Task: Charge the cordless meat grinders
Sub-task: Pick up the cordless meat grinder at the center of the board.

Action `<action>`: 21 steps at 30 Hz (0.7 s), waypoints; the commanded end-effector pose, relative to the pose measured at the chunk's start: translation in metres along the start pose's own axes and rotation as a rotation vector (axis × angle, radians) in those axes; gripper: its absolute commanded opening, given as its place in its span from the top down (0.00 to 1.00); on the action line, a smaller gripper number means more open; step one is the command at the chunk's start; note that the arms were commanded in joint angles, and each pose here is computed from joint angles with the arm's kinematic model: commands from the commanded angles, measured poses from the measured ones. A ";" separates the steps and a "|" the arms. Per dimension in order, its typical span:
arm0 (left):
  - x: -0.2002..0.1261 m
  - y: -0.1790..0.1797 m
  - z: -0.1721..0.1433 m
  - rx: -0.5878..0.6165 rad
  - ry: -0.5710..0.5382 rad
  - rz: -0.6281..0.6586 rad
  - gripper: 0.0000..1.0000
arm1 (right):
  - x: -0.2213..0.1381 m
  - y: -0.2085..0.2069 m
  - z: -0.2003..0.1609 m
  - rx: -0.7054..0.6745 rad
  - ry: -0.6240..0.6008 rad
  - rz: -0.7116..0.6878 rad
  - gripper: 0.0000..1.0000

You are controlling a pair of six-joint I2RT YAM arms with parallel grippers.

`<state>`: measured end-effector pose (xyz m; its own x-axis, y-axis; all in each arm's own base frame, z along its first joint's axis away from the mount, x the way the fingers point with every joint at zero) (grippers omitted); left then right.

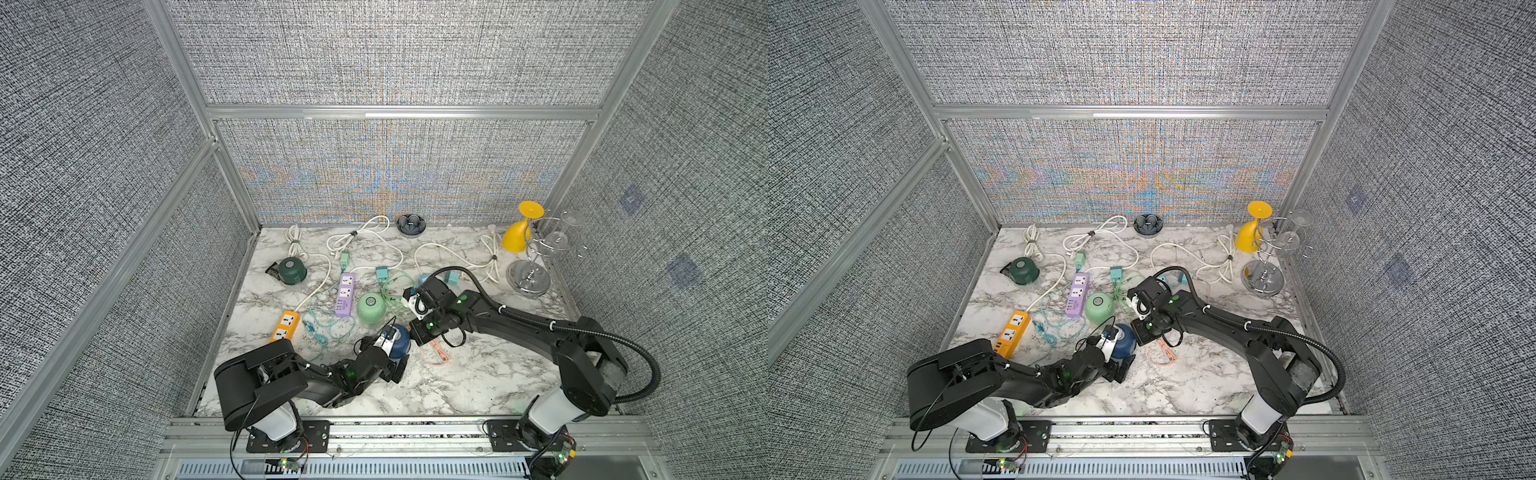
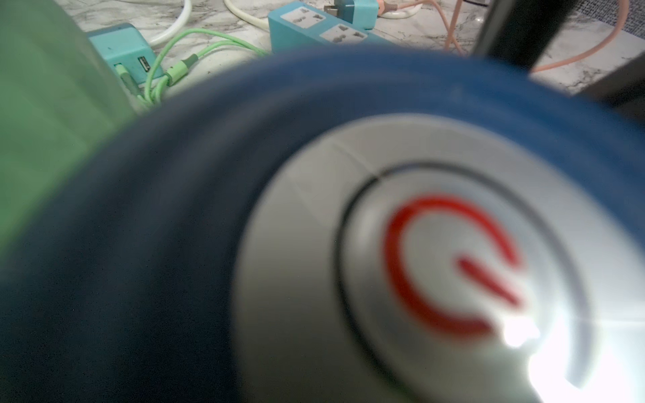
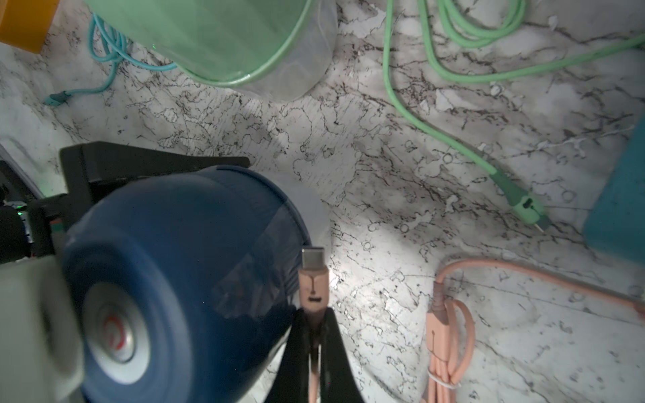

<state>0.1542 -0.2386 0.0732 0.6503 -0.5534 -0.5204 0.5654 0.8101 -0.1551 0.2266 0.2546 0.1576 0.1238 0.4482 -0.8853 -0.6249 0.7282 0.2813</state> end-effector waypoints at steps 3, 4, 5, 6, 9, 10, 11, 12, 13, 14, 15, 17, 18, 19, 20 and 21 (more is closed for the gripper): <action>0.007 -0.004 0.006 -0.011 -0.030 0.006 0.01 | 0.002 0.008 0.000 -0.002 -0.005 0.043 1.00; 0.008 -0.004 0.007 -0.012 -0.031 0.009 0.01 | 0.002 0.007 -0.001 -0.001 -0.004 0.041 1.00; 0.009 -0.004 0.007 -0.011 -0.031 0.013 0.01 | 0.002 0.008 -0.001 0.000 -0.002 0.040 1.00; 0.010 -0.004 0.007 -0.014 -0.031 0.020 0.03 | 0.002 0.008 -0.001 0.001 -0.002 0.040 1.00; 0.011 -0.003 0.004 -0.019 -0.024 0.025 0.09 | 0.003 0.008 -0.002 0.001 0.000 0.037 1.00; 0.010 -0.002 0.003 -0.023 -0.023 0.027 0.10 | 0.004 0.007 -0.002 0.003 0.003 0.036 1.00; 0.010 -0.001 0.003 -0.027 -0.023 0.031 0.13 | 0.004 0.007 -0.002 0.003 0.003 0.035 1.00; 0.009 -0.001 0.001 -0.028 -0.019 0.034 0.15 | 0.004 0.007 -0.002 0.002 0.001 0.036 1.00; 0.009 0.000 0.001 -0.029 -0.017 0.035 0.18 | 0.004 0.007 -0.003 0.002 0.001 0.035 1.00; 0.008 0.000 0.001 -0.030 -0.017 0.034 0.21 | 0.004 0.007 -0.003 0.003 0.003 0.035 1.00; 0.007 0.001 0.000 -0.029 -0.016 0.037 0.23 | 0.003 0.007 -0.003 0.002 0.001 0.031 1.00; 0.006 0.002 0.000 -0.031 -0.018 0.037 0.23 | 0.001 0.006 -0.003 0.000 -0.001 0.023 1.00; 0.005 0.002 0.001 -0.031 -0.020 0.038 0.23 | -0.002 0.006 -0.003 -0.003 -0.006 0.016 1.00; 0.004 0.002 0.001 -0.030 -0.023 0.039 0.23 | -0.004 0.006 -0.004 -0.005 -0.008 0.010 1.00; 0.003 0.002 0.002 -0.029 -0.026 0.038 0.23 | -0.009 0.006 -0.004 -0.009 -0.013 0.001 1.00; 0.001 0.003 0.003 -0.026 -0.031 0.037 0.23 | -0.013 0.005 -0.004 -0.012 -0.018 -0.010 1.00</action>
<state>0.1592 -0.2388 0.0725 0.6871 -0.5235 -0.5039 0.5231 0.8377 -0.1569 0.2207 0.2532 0.1608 0.1355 0.4471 -0.8841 -0.6207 0.7339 0.2760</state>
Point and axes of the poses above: each gripper's point midway between its finger pads, its own x axis out along the fingers, its own y axis along the line the jaws close on, z = x × y, the point moved 8 cm from there along -x, back along the fingers, and after that the axes turned 5 degrees about -x, right-handed, at the moved point
